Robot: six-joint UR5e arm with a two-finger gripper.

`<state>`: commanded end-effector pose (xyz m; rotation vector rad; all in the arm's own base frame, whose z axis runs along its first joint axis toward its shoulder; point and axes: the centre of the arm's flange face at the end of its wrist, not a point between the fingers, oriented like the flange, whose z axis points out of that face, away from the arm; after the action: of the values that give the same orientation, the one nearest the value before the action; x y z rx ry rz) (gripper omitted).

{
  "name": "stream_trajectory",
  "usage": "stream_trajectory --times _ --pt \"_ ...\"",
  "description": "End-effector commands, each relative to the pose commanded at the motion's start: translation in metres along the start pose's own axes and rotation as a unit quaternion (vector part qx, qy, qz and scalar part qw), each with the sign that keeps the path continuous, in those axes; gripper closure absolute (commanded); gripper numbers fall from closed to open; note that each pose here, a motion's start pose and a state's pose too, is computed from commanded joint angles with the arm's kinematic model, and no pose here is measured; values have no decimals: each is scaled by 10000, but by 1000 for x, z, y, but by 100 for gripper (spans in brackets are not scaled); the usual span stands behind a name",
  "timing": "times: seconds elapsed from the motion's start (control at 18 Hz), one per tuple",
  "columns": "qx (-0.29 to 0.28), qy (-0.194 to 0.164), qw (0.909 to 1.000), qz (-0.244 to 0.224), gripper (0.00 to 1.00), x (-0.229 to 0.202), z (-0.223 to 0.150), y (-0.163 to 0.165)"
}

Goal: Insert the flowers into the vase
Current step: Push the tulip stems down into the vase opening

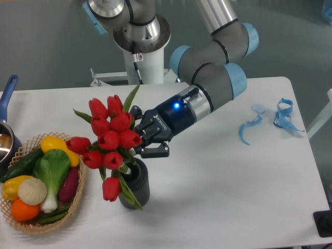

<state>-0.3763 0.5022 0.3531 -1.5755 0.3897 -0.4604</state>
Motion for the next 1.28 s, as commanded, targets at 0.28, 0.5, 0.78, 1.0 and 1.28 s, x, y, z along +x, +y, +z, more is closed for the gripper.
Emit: stream_trajectory --times 0.28,0.5,0.78,1.0,1.28 --pt "-6 -42 9998 -178 82 -7 -5 20" --pt "-11 -77 9996 -287 82 -7 -9 35" --pt "-17 -90 9993 -372 82 -9 -10 48" --pt "-17 -93 9988 -479 82 -11 -11 59" --pt "-39 -92 9979 -640 82 -6 -10 78"
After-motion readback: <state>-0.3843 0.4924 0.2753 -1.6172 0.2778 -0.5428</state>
